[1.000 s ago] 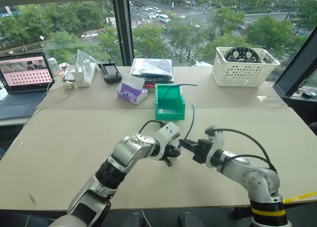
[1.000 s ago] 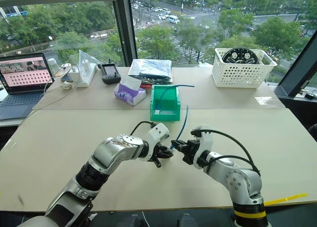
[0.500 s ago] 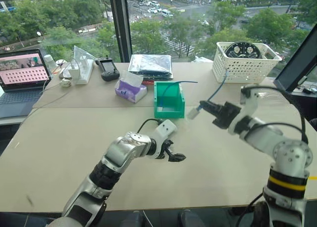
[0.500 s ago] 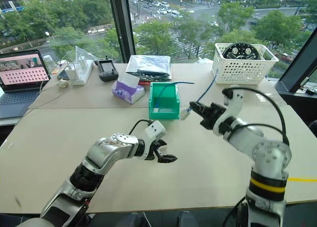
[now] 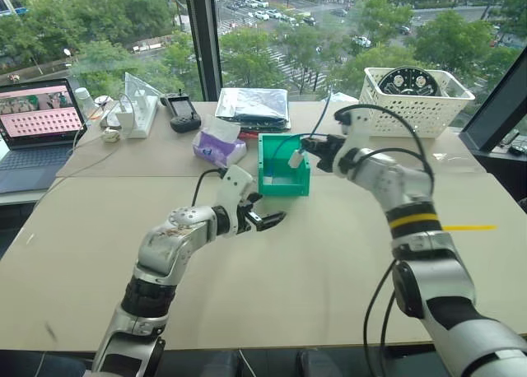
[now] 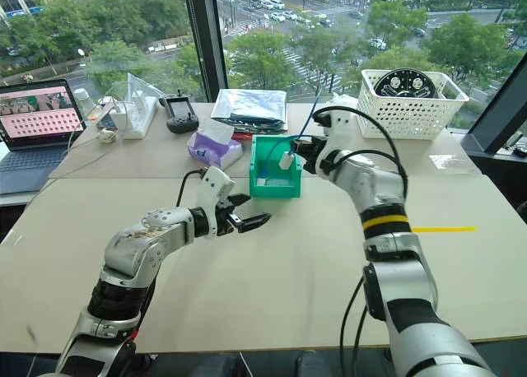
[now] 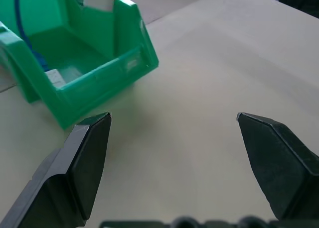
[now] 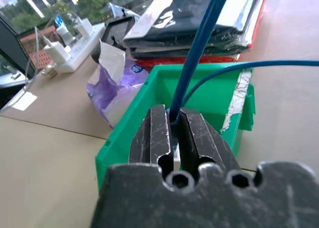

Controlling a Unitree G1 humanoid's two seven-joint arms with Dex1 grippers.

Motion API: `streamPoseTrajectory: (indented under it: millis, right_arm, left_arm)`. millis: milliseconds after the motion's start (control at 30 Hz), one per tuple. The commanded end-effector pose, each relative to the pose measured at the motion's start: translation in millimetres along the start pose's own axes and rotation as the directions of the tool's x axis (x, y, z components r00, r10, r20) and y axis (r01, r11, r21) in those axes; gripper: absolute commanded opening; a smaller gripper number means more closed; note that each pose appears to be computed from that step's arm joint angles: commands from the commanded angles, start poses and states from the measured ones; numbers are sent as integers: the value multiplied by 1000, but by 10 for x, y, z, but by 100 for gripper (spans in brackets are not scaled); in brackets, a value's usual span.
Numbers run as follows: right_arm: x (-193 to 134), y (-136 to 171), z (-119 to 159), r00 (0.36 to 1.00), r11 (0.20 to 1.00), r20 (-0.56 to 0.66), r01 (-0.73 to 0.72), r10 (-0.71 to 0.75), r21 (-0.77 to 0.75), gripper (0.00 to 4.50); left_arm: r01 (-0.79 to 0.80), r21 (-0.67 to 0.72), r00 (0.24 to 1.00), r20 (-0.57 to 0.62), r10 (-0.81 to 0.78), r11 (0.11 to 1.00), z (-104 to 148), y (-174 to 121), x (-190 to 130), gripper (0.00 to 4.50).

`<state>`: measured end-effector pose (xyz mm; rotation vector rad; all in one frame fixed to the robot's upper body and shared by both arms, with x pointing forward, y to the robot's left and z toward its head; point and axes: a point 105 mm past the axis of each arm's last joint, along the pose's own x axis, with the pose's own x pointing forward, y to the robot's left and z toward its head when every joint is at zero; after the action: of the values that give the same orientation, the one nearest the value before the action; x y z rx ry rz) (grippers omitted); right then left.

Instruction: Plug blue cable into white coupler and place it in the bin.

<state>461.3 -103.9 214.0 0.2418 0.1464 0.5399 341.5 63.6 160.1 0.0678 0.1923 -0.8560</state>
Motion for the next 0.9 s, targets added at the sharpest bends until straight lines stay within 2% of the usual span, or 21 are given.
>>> streamPoseTrajectory:
  millis: [33, 100, 167, 267, 400, 500, 567, 767, 833, 900]
  right_arm:
    - [46, 36, 285, 995, 999, 97, -25, 30, -47, 206]
    - [57, 58, 334, 993, 998, 110, -41, 46, -45, 285]
    - [25, 68, 418, 990, 997, 128, -57, 64, -51, 338]
    - [-189, 97, 650, 976, 992, 180, -112, 119, -51, 444]
    - [-676, 108, 683, 966, 981, 190, -153, 173, -116, 448]
    - [-1162, 80, 495, 967, 965, 162, -159, 195, -208, 448]
    - [-1361, 94, 366, 971, 956, 141, -154, 193, -252, 448]
    - [-1773, -74, -451, 998, 929, -16, -64, 63, -365, 448]
    - [-1817, -183, -656, 1000, 926, -6, -9, 7, -377, 448]
    - [-1830, -299, -722, 998, 928, 37, 56, -45, -368, 448]
  left_arm:
    - [-66, 9, 995, 69, 65, 998, 135, 48, -61, 440]
    - [-79, -7, 994, 77, 79, 997, 135, 66, -75, 440]
    - [-98, -1, 991, 88, 97, 995, 148, 99, -91, 440]
    - [-161, 66, 983, 105, 154, 985, 171, 219, -119, 440]
    - [-198, 113, 972, 151, 180, 974, 230, 338, -189, 440]
    - [-237, 114, 959, 189, 213, 965, 235, 480, -338, 440]
    - [-249, 106, 954, 199, 225, 963, 203, 551, -415, 440]
    - [-317, 69, 924, 248, 291, 946, 26, 762, -655, 440]
    - [-352, 41, 911, 246, 332, 935, -109, 847, -723, 440]
    - [-365, 57, 909, 238, 342, 929, -221, 884, -756, 440]
